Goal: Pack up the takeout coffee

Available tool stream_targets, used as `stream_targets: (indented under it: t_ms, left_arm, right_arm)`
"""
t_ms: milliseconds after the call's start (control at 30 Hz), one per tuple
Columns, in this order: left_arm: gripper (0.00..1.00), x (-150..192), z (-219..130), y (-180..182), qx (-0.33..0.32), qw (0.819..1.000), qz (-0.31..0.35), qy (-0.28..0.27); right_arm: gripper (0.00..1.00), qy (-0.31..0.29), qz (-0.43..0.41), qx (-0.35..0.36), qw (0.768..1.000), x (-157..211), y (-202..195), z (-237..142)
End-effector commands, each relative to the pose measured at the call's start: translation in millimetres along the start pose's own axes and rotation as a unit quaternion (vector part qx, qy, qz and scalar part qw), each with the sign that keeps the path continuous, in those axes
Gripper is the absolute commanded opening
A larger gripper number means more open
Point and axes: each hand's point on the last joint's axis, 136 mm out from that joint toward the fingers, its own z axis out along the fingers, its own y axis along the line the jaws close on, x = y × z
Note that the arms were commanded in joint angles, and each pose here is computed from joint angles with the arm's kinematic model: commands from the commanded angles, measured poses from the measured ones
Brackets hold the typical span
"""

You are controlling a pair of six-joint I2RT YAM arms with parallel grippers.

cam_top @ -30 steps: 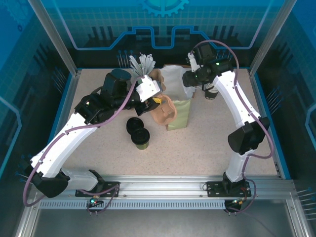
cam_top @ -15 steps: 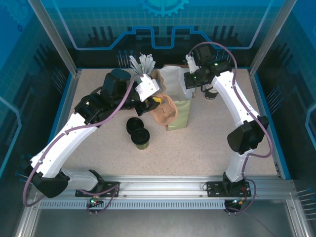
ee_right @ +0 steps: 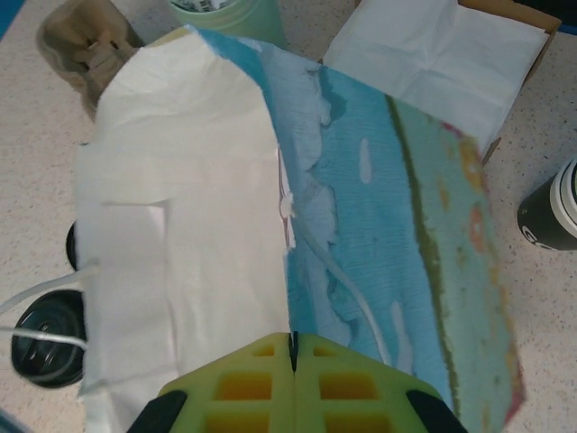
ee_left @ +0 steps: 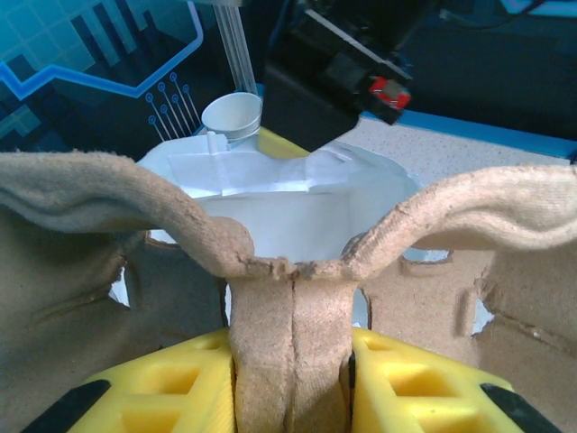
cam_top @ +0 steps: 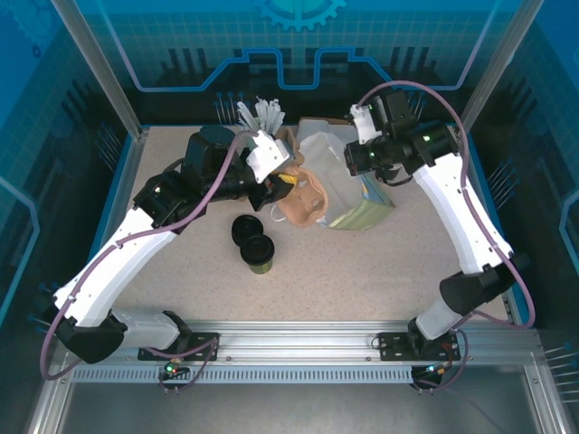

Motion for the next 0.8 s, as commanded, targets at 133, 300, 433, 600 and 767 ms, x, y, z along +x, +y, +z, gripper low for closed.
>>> stream_targets:
  t_ms: [133, 300, 433, 600, 767]
  left_arm:
    - [0.31, -22, 4, -13, 0.051, 0.997, -0.052, -0.037]
    - [0.31, -15, 13, -23, 0.085, 0.994, -0.066, -0.028]
    - [0.31, -10, 21, -36, 0.123, 0.989, -0.08, -0.02]
    - [0.31, -2, 31, -47, 0.155, 0.983, -0.095, -0.009]
    - [0.31, 4, 37, -58, 0.179, 0.979, -0.101, 0.003]
  right_arm:
    - [0.0, 0.013, 0.025, 0.005, 1.0, 38, 9, -28]
    - [0.0, 0.011, 0.046, 0.001, 0.999, 57, 12, -36]
    - [0.0, 0.012, 0.057, -0.03, 0.998, 73, 19, -31]
    - [0.0, 0.023, 0.06, -0.013, 0.998, 88, 10, -19]
    - [0.0, 0.011, 0.055, -0.023, 0.998, 86, 13, -19]
